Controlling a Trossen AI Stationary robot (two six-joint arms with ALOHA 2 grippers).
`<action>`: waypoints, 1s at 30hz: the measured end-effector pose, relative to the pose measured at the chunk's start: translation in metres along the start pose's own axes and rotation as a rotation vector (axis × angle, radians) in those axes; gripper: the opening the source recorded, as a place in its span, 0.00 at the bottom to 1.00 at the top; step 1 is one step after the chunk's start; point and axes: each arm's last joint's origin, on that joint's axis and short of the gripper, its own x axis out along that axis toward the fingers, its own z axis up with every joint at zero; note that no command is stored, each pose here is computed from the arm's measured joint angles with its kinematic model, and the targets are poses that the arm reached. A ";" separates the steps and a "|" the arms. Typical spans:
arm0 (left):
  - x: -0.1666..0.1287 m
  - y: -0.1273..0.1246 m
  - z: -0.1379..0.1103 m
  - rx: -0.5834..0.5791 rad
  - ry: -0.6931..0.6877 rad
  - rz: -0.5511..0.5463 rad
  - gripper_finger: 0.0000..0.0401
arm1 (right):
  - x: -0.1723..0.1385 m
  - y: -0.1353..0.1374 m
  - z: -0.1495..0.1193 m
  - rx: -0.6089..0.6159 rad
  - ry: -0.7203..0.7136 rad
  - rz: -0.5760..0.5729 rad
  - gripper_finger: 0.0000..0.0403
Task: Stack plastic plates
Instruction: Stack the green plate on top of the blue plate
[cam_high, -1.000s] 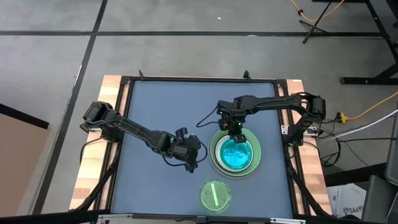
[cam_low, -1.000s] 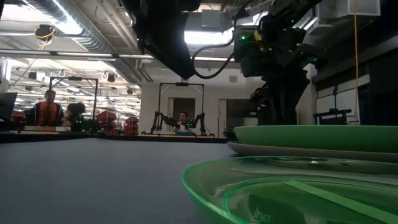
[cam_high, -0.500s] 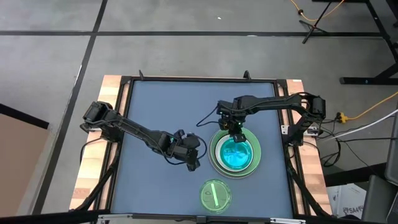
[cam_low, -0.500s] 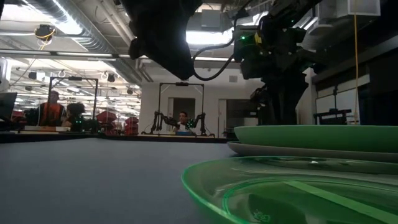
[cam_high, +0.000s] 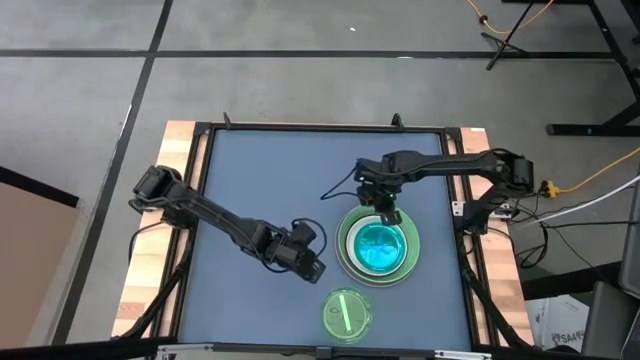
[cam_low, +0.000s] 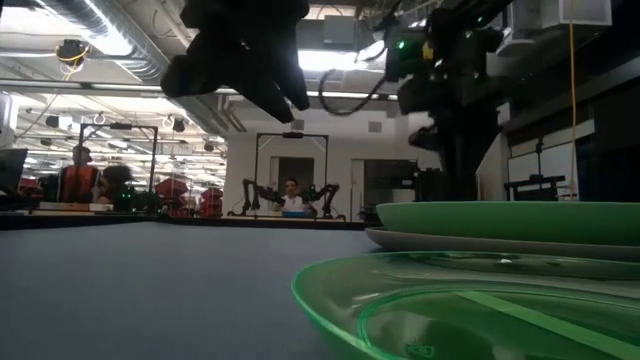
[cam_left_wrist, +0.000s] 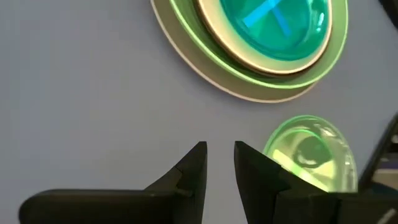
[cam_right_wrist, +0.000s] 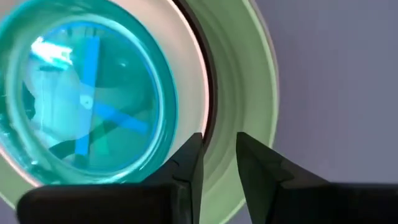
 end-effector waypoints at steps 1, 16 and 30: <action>0.002 -0.002 -0.003 -0.013 0.002 -0.007 0.18 | -0.005 0.001 -0.001 -0.005 -0.015 -0.009 0.22; 0.030 -0.014 -0.020 -0.113 0.015 -0.077 0.18 | -0.086 0.037 -0.035 -0.047 -0.222 -0.111 0.22; 0.030 -0.016 -0.021 -0.149 0.052 -0.106 0.18 | -0.079 0.067 -0.106 0.072 -0.427 -0.200 0.22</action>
